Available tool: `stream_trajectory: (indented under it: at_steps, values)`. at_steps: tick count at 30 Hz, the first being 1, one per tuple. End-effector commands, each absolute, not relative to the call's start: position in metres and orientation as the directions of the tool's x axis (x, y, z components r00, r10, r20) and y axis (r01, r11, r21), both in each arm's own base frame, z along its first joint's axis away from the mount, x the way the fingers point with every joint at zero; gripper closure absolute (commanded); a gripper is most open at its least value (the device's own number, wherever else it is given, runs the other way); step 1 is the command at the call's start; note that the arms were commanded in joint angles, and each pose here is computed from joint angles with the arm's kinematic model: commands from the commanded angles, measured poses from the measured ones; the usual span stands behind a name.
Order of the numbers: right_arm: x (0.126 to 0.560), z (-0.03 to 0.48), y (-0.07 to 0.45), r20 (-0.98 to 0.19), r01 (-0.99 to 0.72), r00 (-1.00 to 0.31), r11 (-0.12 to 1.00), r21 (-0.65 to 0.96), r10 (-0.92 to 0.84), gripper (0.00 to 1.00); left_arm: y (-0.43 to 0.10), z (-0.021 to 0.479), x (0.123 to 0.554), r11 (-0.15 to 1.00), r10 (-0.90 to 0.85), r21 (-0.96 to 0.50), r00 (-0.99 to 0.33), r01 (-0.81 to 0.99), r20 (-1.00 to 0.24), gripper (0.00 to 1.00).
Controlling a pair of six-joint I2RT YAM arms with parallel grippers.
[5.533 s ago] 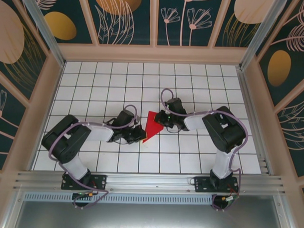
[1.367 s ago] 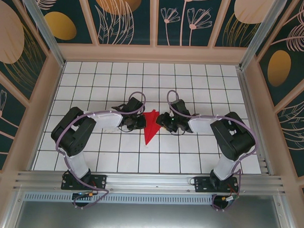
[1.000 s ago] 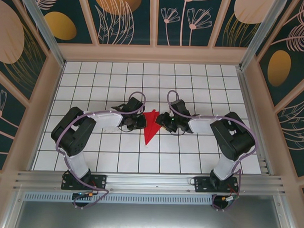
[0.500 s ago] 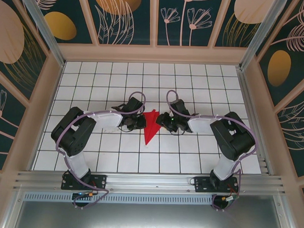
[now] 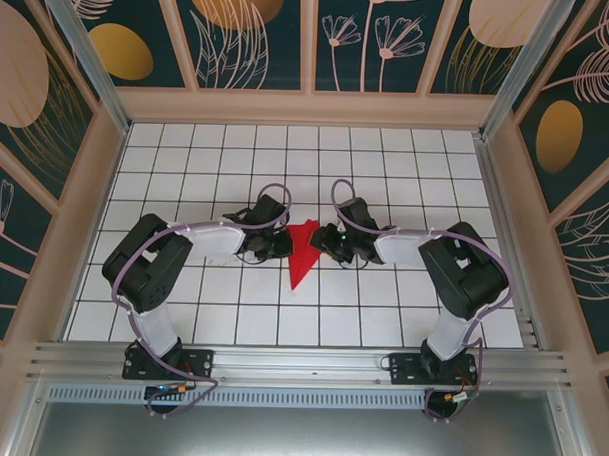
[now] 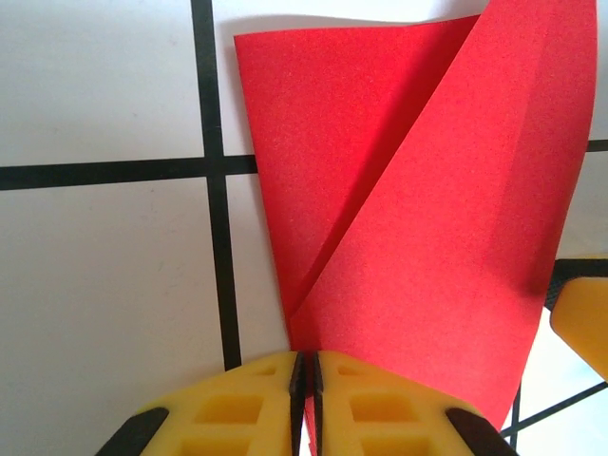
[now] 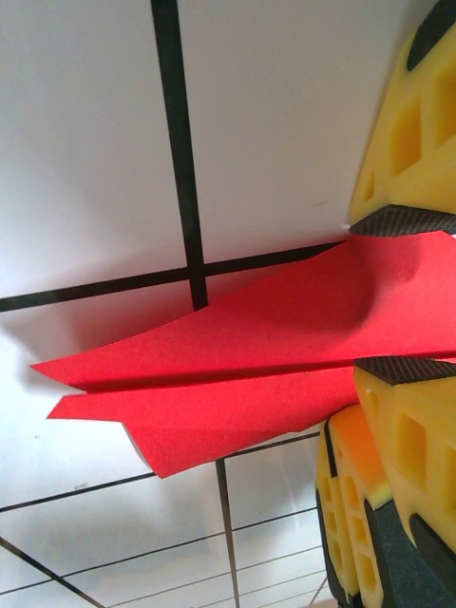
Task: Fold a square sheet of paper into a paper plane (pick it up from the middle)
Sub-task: Turn over the paper at the center of the table.
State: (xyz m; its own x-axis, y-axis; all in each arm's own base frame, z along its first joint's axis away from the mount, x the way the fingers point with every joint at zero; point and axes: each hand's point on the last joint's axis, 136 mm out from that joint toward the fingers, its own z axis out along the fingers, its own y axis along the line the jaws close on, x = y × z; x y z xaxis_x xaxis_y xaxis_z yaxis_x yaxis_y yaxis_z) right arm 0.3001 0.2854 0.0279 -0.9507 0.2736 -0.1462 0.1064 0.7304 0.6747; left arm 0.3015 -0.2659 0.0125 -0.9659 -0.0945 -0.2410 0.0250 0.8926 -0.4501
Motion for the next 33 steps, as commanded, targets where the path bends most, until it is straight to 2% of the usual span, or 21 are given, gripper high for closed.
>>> stream_trajectory:
  at_steps: [1,22,27,33]
  values:
    - [0.299,0.035,0.308,-0.133,0.069,-0.962,0.688,0.723,0.237,0.58,-0.259,-0.008,0.289,0.905,-0.080,-0.425,-0.978,0.008,-0.191,0.84]
    - [0.328,0.058,0.320,-0.213,-0.049,-0.956,0.604,0.796,0.203,0.49,-0.258,-0.007,0.287,0.906,-0.084,-0.424,-0.978,0.004,-0.188,0.84]
    - [0.323,0.066,0.316,-0.239,-0.065,-0.943,0.575,0.815,0.232,0.46,-0.258,-0.007,0.288,0.904,-0.089,-0.428,-0.978,0.000,-0.188,0.84]
    - [0.310,0.075,0.320,-0.254,-0.117,-0.949,0.538,0.835,0.187,0.46,-0.257,-0.009,0.286,0.906,-0.087,-0.423,-0.979,-0.002,-0.182,0.84]
